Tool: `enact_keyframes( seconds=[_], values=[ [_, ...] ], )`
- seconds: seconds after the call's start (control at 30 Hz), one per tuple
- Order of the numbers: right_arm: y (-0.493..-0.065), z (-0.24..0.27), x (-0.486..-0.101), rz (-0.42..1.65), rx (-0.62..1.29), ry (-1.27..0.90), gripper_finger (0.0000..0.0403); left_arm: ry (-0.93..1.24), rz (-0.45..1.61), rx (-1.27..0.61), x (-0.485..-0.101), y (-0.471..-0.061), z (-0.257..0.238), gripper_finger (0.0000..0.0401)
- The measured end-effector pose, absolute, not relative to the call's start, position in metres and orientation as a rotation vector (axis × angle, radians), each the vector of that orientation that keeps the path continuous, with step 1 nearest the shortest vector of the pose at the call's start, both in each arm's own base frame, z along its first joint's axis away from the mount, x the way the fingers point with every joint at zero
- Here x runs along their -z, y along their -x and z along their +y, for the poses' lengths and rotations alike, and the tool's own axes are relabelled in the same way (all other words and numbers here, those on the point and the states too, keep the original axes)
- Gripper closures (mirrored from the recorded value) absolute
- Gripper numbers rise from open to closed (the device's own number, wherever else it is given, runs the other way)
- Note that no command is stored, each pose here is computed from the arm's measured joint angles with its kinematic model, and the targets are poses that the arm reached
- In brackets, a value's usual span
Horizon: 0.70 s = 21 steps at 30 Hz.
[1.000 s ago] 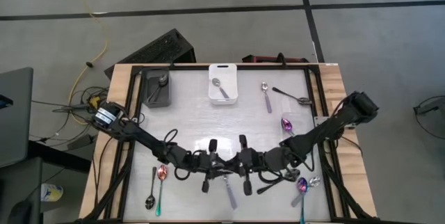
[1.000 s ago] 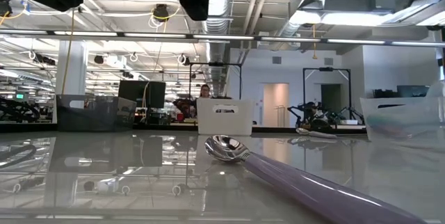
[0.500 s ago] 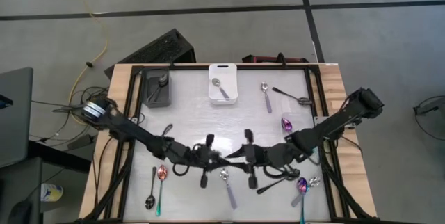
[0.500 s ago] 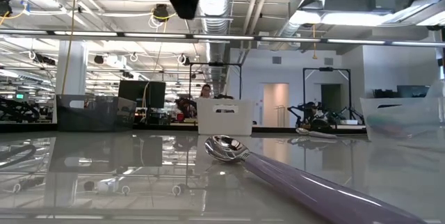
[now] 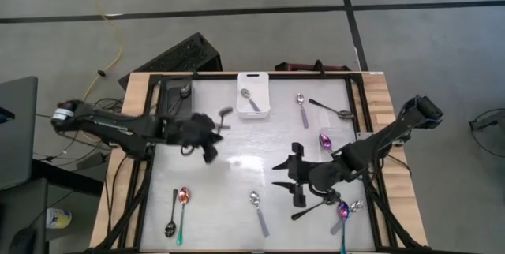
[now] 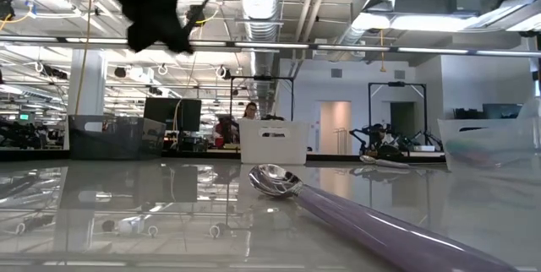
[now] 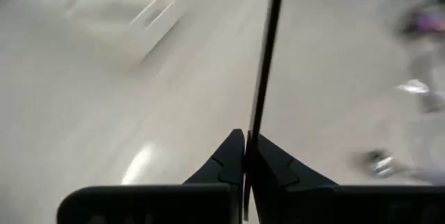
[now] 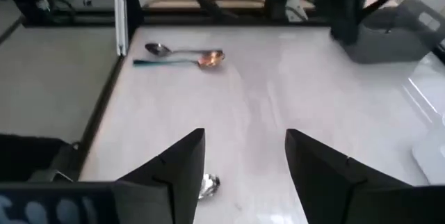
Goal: Sort silverware by color (type)
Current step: Put the black spoon into the black bin
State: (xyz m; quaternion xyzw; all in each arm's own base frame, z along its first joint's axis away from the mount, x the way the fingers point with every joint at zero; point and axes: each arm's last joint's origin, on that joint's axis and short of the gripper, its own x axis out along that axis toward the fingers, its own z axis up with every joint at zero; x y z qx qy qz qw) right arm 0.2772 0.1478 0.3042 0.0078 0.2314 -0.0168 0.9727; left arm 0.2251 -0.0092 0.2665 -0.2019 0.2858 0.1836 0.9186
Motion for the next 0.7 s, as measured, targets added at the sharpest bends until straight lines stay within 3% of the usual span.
enact_keyframes(
  seconds=[0.3, 0.5, 0.7],
  values=[
    [-0.290, 0.151, -0.284, 0.526, 0.055, 0.015, 0.0188, 0.584, 0.842, -0.515, -0.252, -0.195, 0.049, 0.0401],
    [-0.289, 0.152, -0.283, 0.532, 0.052, -0.008, 0.0188, 0.652, 0.813, -0.618, -0.253, -0.180, 0.085, 0.0401],
    [-0.285, 0.158, -0.282, 0.538, 0.032, 0.002, 0.0188, 0.710, 0.781, -0.546, -0.255, -0.174, 0.100, 0.0401]
  ],
)
